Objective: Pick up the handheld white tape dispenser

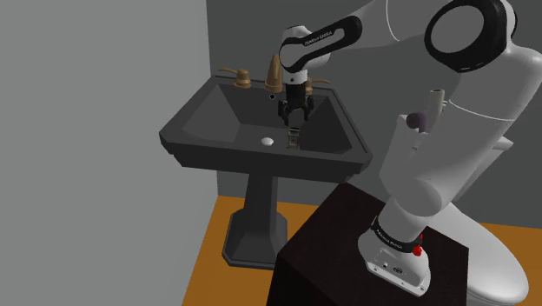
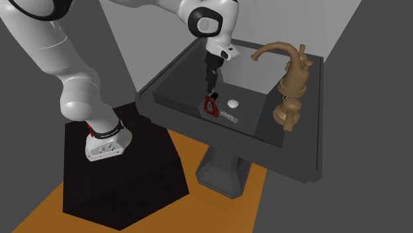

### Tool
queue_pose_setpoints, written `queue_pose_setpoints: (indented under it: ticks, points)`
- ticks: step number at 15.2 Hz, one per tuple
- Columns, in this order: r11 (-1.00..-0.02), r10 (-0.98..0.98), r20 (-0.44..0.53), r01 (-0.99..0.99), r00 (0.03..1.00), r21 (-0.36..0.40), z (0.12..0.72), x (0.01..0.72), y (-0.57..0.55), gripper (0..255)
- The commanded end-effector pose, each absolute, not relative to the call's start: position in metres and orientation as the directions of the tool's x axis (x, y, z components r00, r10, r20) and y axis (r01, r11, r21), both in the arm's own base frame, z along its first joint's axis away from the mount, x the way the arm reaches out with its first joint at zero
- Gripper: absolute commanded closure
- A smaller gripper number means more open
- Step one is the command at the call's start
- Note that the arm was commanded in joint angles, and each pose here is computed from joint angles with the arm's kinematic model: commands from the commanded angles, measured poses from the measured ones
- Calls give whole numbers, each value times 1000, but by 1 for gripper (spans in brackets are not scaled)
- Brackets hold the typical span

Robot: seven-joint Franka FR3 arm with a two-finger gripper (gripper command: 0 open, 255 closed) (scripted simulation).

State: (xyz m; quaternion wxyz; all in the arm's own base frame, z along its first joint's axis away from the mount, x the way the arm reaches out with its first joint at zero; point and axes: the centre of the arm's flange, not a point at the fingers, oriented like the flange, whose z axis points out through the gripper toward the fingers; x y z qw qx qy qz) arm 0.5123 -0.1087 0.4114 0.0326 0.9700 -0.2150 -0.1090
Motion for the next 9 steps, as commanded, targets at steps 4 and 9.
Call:
queue_pose_setpoints:
  ticks: [4, 9]
  points:
    - [-884, -467, -215, -453, 858, 114, 380, 526, -124, 0]
    - [-884, -467, -215, -453, 858, 114, 356, 526, -124, 0]
